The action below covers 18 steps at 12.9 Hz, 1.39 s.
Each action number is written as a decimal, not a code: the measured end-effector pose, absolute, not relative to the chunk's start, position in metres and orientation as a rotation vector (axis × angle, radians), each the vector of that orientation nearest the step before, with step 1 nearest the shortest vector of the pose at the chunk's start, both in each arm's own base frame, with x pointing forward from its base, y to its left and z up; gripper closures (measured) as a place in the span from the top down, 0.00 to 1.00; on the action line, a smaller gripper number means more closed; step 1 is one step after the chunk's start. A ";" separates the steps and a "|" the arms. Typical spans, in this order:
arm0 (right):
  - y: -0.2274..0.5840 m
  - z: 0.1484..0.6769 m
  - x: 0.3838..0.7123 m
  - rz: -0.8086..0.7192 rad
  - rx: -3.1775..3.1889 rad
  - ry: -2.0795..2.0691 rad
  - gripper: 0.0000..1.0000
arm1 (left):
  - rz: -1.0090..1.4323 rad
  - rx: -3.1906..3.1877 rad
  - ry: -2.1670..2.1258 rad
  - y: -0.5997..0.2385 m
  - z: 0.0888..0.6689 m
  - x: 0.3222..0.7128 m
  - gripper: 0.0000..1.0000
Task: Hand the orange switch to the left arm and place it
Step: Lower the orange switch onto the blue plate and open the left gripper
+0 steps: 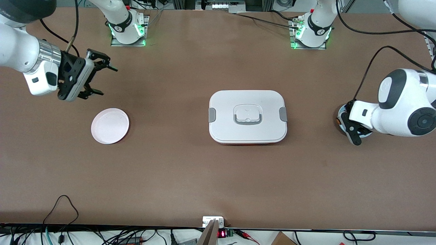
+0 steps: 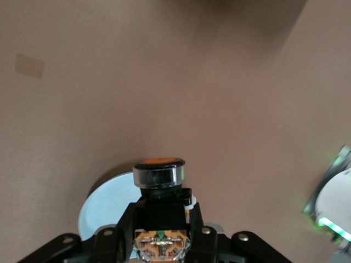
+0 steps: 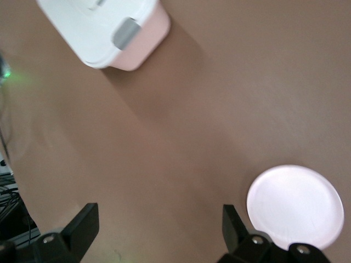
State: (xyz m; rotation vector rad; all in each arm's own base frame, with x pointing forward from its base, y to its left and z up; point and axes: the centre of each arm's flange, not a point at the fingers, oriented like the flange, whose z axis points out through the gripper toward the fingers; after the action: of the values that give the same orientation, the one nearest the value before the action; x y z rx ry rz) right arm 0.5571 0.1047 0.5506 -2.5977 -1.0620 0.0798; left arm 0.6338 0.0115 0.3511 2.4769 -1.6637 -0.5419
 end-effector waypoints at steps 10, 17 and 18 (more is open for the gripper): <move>0.064 0.544 0.565 0.192 -3.020 -0.797 1.00 | -0.316 2.126 -2.085 0.151 0.225 0.596 0.48; 0.058 0.561 0.583 0.021 -3.128 -0.434 1.00 | -0.329 2.091 -2.141 0.141 0.225 0.597 0.70; 0.057 0.559 0.584 0.021 -3.129 -0.430 1.00 | -0.332 2.088 -2.149 0.138 0.235 0.601 0.80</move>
State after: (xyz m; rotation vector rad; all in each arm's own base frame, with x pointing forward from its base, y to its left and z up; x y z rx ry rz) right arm 0.5836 0.0570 0.5595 -3.1294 -0.4300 0.0210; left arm 0.6013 0.1383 0.2345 2.0884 -2.1485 -0.3324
